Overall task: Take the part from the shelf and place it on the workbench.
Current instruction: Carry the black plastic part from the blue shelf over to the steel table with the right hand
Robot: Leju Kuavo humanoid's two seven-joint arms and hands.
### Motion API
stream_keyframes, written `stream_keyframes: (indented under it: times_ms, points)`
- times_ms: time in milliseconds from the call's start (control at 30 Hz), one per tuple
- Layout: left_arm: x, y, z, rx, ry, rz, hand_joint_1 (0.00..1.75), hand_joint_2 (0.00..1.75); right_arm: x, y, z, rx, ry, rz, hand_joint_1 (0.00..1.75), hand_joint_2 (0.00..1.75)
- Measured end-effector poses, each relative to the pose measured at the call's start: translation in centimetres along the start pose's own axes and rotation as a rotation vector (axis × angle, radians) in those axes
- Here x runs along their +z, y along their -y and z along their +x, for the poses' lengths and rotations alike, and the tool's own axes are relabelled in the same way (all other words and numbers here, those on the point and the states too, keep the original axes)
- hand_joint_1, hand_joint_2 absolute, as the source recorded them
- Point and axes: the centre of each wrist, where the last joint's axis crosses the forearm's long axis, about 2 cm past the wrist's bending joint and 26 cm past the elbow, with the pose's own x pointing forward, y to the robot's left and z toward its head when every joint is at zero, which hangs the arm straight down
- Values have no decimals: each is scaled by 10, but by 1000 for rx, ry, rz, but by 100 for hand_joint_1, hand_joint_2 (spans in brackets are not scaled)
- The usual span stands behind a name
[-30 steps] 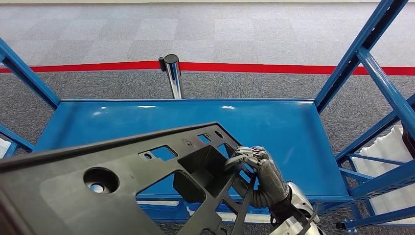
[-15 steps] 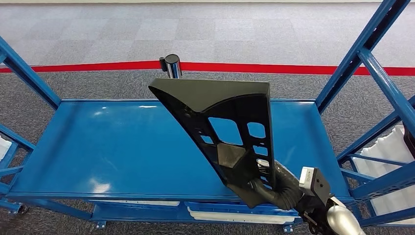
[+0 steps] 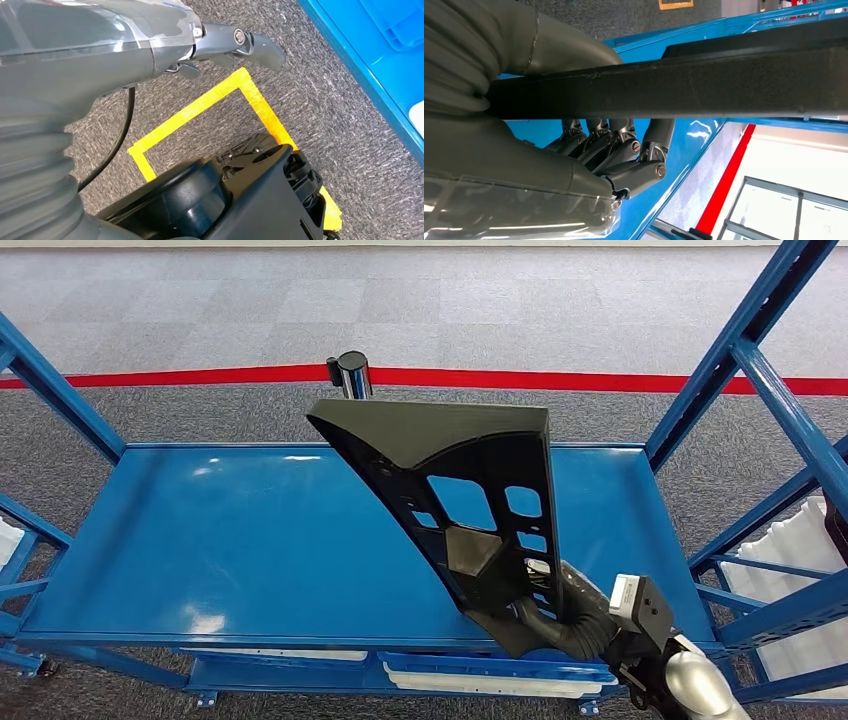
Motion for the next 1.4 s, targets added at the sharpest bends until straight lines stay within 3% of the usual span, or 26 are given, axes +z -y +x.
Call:
stream_keyframes:
  times_ms: [300,733,1400]
  points:
    - [0,0,0,-15,-3,-10,0,175,-22,-16,-2,-47,105,21,175,175]
    - [0,0,0,-19,-5,-13,0,175,-63,-18,22,-66,236,77,175,175]
    - [-1,-2,1,-49,9,34,0,175,-69,-20,28,-51,254,77,175,175]
